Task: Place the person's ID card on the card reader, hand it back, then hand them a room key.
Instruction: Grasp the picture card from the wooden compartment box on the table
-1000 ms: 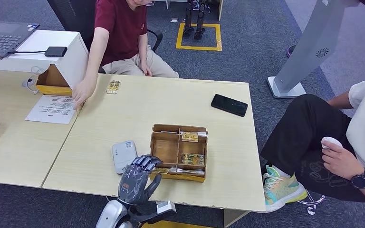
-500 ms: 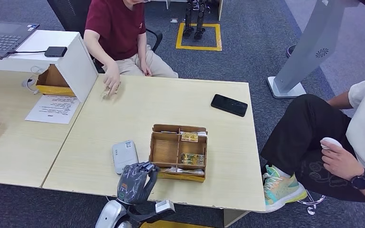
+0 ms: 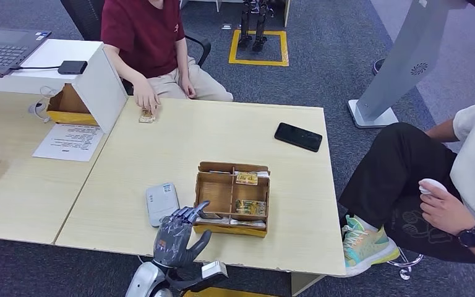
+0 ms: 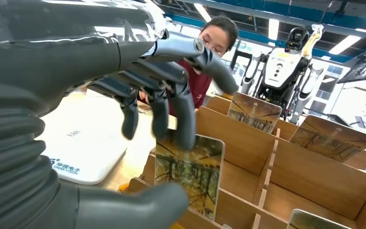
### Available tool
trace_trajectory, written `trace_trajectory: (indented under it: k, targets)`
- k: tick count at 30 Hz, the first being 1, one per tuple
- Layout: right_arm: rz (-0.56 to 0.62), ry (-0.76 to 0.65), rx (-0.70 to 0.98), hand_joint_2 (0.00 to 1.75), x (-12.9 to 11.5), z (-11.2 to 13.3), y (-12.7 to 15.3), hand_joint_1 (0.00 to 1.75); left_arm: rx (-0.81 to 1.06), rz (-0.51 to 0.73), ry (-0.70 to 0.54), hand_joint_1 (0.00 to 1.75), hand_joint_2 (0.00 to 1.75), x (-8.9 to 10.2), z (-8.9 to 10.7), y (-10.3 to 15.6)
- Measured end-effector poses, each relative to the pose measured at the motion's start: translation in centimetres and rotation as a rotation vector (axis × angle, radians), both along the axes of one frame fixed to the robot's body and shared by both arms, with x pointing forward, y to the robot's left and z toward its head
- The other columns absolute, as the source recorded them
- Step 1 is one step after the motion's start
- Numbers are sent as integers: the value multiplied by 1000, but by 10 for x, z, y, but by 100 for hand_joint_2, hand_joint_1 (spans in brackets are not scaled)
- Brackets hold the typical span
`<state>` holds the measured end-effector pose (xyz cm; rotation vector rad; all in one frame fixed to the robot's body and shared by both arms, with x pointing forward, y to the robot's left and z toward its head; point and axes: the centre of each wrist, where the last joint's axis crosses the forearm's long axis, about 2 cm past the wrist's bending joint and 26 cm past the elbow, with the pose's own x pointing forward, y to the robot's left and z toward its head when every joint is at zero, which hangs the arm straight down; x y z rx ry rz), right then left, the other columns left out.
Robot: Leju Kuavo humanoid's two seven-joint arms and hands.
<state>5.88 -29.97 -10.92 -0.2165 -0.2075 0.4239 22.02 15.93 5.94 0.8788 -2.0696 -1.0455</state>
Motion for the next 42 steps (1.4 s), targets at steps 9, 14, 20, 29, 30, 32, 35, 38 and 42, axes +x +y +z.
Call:
trace_trajectory:
  k: [9, 14, 20, 29, 30, 32, 35, 38, 42]
  targets:
    - [0, 0, 0, 175, 0, 0, 0, 0, -4, 10, 3, 0, 175, 0, 0, 1]
    - [1, 0, 0, 175, 0, 0, 0, 0, -5, 10, 3, 0, 175, 0, 0, 1]
    - [8, 0, -1, 175, 0, 0, 0, 0, -9, 12, 7, 0, 175, 0, -1, 1]
    - [13, -1, -2, 175, 0, 0, 0, 0, -9, 13, 16, 0, 175, 0, -2, 1]
    - [14, -1, -2, 175, 0, 0, 0, 0, -8, 15, 18, 0, 175, 0, -3, 0]
    - [14, -1, -2, 175, 0, 0, 0, 0, -8, 18, 21, 0, 175, 0, -3, 0]
    - [14, -1, -1, 175, 0, 0, 0, 0, -10, 24, 23, 0, 175, 2, -3, 0]
    - [15, 0, -1, 175, 0, 0, 0, 0, -12, 25, 22, 0, 175, 3, -2, 0]
    - [14, 0, -1, 175, 0, 0, 0, 0, -13, 26, 23, 0, 175, 3, -2, 0]
